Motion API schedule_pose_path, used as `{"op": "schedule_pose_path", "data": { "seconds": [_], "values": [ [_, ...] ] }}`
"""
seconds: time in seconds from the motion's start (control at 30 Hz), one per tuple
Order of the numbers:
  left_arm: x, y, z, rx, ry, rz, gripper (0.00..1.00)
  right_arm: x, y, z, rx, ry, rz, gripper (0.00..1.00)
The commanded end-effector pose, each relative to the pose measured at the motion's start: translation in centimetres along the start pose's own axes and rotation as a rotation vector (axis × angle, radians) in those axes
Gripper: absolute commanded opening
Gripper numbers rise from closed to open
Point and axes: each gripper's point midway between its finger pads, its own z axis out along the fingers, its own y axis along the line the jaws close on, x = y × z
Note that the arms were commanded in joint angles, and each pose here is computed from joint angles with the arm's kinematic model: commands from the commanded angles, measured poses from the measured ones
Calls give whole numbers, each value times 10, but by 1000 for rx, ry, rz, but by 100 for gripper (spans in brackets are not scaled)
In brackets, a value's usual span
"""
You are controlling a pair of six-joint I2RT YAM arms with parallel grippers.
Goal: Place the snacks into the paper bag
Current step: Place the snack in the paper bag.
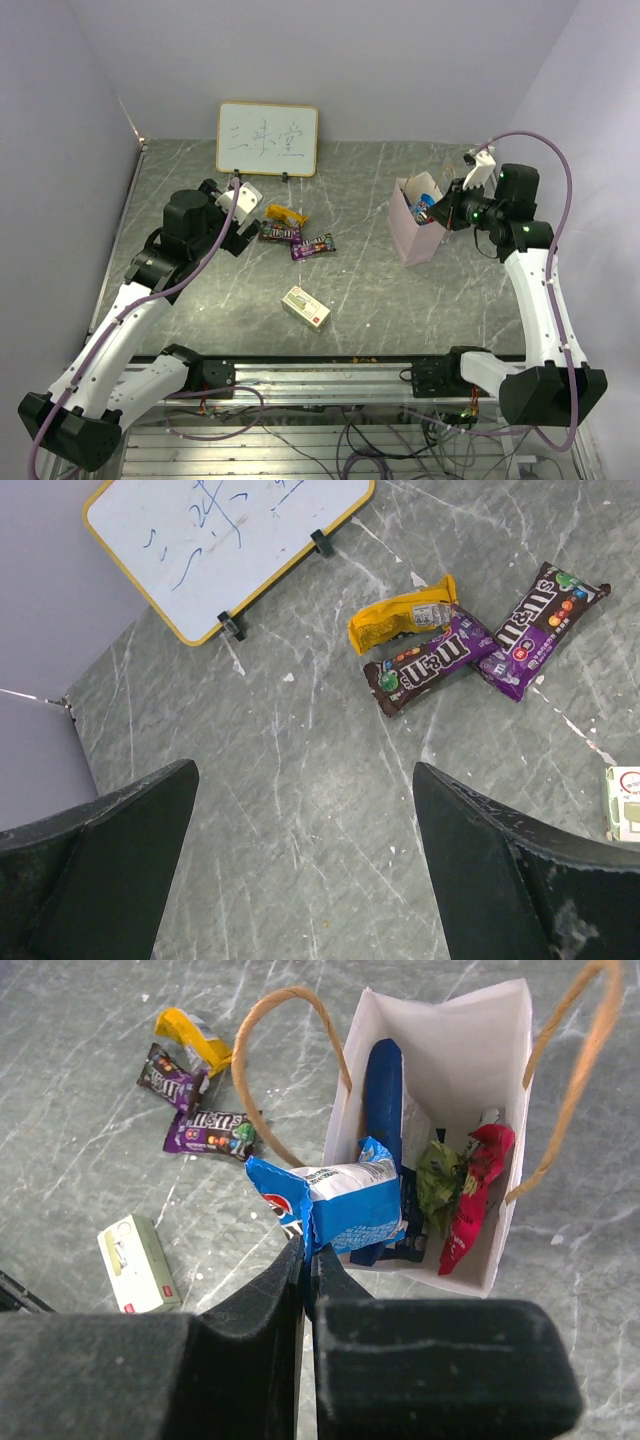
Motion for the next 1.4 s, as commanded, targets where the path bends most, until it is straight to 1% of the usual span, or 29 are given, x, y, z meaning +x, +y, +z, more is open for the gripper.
{"op": "schedule_pose_path", "data": {
  "seconds": [0.0, 0.4, 0.8, 0.87, 1.0, 1.07, 1.37],
  "values": [
    [-8, 2, -1, -4, -42, -4, 100, -1, -16, 5, 63, 11, 21, 5],
    [-6, 2, -2, -7, -41, -6, 100, 11, -29, 23, 67, 80, 47, 16],
    [-6, 2, 0, -1, -38, -12, 99, 11, -26, 27, 34, 80, 40, 18],
    [-5, 3, 0, -4, -35, -13, 99, 7, -23, 25, 23, 70, 37, 16],
    [-5, 3, -1, -5, -35, -11, 99, -6, -13, 19, -7, 43, 28, 4],
    [-4, 3, 0, -2, -34, -11, 99, -10, -9, 16, -20, 38, 32, 0],
    [-4, 2, 2, 2, -29, -13, 99, -16, 7, 4, -87, 46, 86, 0]
  ]
}}
